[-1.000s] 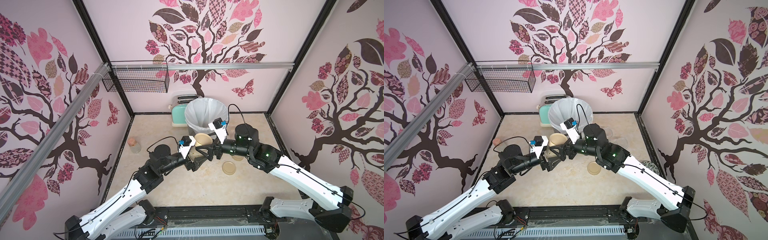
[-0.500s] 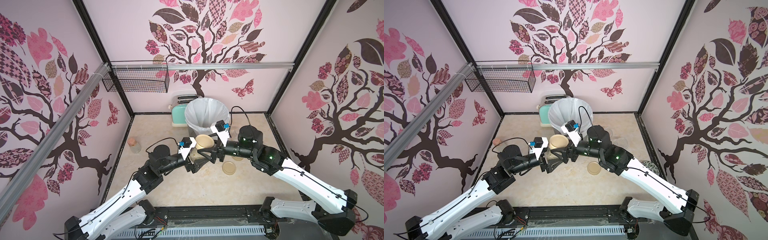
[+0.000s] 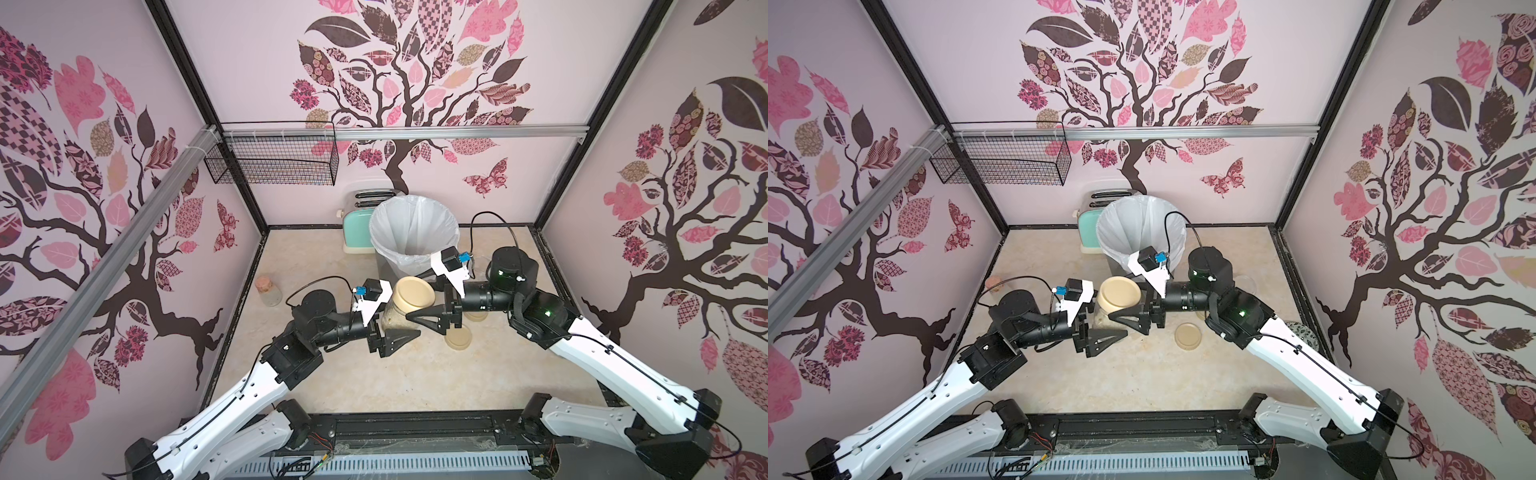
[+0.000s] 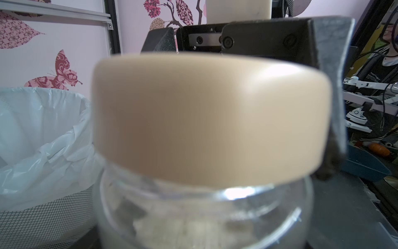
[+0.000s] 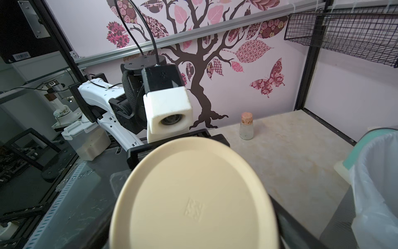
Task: Empty moldy rice from jars
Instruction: Unscrew the lid from the jar.
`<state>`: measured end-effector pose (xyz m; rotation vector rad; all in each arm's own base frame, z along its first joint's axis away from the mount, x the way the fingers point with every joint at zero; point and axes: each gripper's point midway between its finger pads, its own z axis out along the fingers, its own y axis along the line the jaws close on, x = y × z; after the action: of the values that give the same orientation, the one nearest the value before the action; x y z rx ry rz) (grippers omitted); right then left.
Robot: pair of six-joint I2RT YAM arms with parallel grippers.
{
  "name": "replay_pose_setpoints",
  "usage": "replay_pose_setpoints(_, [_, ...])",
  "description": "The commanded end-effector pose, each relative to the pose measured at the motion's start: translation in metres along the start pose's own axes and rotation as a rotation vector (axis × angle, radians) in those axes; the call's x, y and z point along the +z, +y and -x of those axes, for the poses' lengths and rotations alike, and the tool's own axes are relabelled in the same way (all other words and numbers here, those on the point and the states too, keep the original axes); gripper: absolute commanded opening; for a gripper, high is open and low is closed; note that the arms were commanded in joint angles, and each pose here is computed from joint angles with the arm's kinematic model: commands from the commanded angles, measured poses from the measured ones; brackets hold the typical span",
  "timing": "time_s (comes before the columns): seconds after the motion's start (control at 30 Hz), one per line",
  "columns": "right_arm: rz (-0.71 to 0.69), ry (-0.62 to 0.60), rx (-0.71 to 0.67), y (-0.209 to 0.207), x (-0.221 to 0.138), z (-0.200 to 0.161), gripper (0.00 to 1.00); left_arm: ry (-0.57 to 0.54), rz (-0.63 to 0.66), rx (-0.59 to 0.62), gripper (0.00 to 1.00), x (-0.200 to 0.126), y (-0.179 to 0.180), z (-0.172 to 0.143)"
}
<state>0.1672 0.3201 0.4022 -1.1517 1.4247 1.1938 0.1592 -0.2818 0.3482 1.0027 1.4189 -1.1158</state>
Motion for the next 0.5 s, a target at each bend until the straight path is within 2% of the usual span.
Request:
replay_pose_setpoints(0.0, [0.026,-0.037,-0.059,0.012,-0.01,0.019,0.79,-0.13,-0.016,0.084,0.68,-0.016,-0.014,0.049])
replay_pose_setpoints(0.47, [-0.088,-0.049,-0.084,-0.004,-0.019,0.032,0.79,-0.125,0.026,0.077,0.68,-0.022,-0.011,0.042])
